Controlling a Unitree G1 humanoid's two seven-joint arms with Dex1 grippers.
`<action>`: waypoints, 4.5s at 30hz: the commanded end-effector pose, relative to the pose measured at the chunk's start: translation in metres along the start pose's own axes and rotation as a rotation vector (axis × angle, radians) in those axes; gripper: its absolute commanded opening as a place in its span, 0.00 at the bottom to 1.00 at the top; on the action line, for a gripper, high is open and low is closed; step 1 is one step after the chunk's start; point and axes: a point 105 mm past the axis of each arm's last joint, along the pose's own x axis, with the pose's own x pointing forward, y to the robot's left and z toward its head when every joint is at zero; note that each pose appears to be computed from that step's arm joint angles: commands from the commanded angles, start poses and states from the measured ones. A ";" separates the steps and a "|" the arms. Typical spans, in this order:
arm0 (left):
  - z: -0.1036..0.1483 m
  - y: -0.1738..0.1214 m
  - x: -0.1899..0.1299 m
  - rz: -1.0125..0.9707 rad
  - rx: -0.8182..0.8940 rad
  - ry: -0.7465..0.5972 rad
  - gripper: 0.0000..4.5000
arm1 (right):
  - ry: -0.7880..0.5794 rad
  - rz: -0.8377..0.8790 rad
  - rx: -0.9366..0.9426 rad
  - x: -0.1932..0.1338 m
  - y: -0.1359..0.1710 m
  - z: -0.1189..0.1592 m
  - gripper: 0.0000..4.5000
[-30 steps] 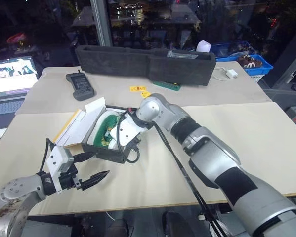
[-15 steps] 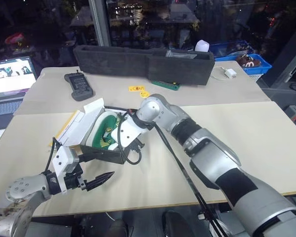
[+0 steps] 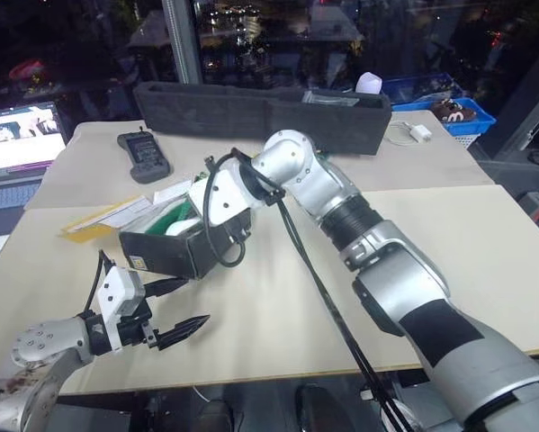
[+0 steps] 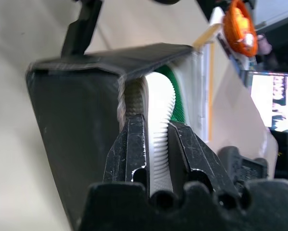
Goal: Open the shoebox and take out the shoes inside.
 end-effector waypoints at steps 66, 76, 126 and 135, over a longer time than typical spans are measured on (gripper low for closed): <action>0.061 0.019 -0.049 0.190 -0.055 -0.090 1.00 | 0.955 -0.673 0.697 -0.164 0.204 -0.190 0.56; 0.062 0.022 -0.053 0.203 -0.044 -0.082 1.00 | 0.329 -0.703 0.959 -0.152 0.105 -0.102 0.56; 0.055 0.012 -0.051 0.203 -0.049 -0.060 1.00 | -0.007 -0.493 1.640 0.111 0.036 -0.029 0.99; 0.056 0.014 -0.051 0.218 -0.044 -0.062 1.00 | -0.135 -0.350 1.793 0.121 0.043 -0.012 0.99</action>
